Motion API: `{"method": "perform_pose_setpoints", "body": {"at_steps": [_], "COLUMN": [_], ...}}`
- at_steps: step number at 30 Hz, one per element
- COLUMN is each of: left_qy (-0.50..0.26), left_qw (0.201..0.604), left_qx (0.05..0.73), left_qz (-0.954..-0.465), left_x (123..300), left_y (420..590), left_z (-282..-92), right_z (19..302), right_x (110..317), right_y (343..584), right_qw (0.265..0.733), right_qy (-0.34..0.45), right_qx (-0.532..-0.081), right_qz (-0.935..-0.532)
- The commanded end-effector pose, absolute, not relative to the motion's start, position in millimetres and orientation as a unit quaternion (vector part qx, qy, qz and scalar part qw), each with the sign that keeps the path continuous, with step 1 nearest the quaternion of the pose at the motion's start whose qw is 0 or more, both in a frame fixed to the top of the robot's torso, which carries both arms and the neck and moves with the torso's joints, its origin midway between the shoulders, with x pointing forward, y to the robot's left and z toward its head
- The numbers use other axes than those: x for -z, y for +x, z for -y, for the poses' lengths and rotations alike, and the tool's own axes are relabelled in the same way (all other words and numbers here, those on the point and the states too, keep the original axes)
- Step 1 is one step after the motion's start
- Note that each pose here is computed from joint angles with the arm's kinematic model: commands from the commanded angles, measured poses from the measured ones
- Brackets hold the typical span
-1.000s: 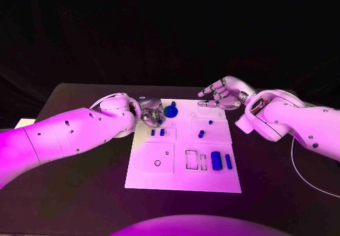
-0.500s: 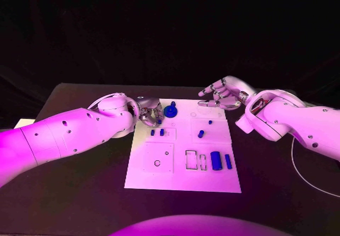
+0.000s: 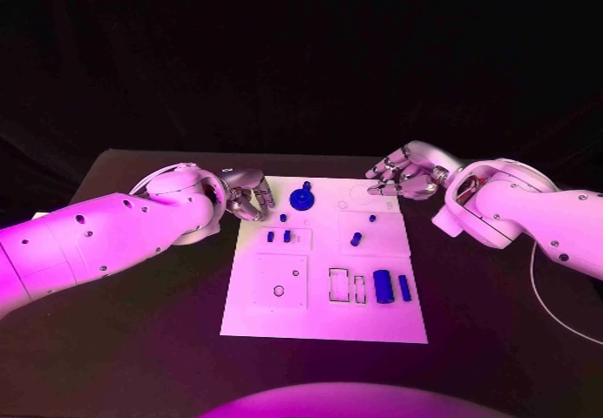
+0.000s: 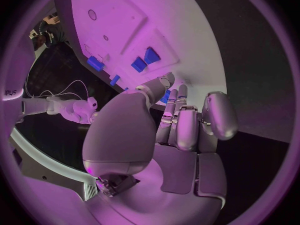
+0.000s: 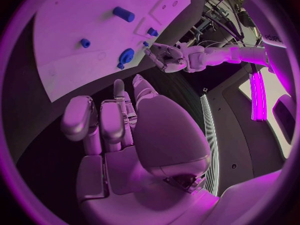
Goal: Assemble the parts on the task board
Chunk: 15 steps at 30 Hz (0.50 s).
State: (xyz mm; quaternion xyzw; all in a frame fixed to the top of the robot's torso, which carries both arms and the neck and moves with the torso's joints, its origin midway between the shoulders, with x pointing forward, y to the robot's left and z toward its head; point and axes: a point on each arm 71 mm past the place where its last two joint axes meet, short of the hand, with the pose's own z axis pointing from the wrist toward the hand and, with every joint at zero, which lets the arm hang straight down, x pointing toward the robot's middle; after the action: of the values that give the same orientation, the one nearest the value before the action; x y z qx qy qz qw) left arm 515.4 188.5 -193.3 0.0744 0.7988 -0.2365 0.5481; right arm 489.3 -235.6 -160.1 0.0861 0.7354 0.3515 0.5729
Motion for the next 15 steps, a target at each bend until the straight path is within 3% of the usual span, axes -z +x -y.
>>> {"method": "perform_pose_setpoints", "body": {"at_steps": [1, 6, 11, 15], "left_qy": [0.005, -0.156, -0.366, -0.479], "left_qw": [0.557, 0.562, 0.483, 0.417], "left_qx": [0.290, 0.406, 0.516, 0.552], "left_qz": [-0.778, -0.704, -0.606, -0.540], "left_x": [183.9, 169.8, 170.0, 175.6], "left_y": [517.0, 519.2, 514.9, 509.1], "left_z": [-196.1, -215.1, -228.6, -236.7], "right_z": [238.1, 236.7, 229.3, 222.7], "right_x": [166.8, 168.5, 175.6, 183.7], "right_y": [488.9, 486.7, 480.7, 476.1], "right_qw": [0.569, 0.599, 0.620, 0.628], "right_qy": [0.022, -0.056, -0.119, -0.154], "right_qx": [-0.293, -0.232, -0.188, -0.159], "right_qz": [-0.768, -0.764, -0.752, -0.746]}}
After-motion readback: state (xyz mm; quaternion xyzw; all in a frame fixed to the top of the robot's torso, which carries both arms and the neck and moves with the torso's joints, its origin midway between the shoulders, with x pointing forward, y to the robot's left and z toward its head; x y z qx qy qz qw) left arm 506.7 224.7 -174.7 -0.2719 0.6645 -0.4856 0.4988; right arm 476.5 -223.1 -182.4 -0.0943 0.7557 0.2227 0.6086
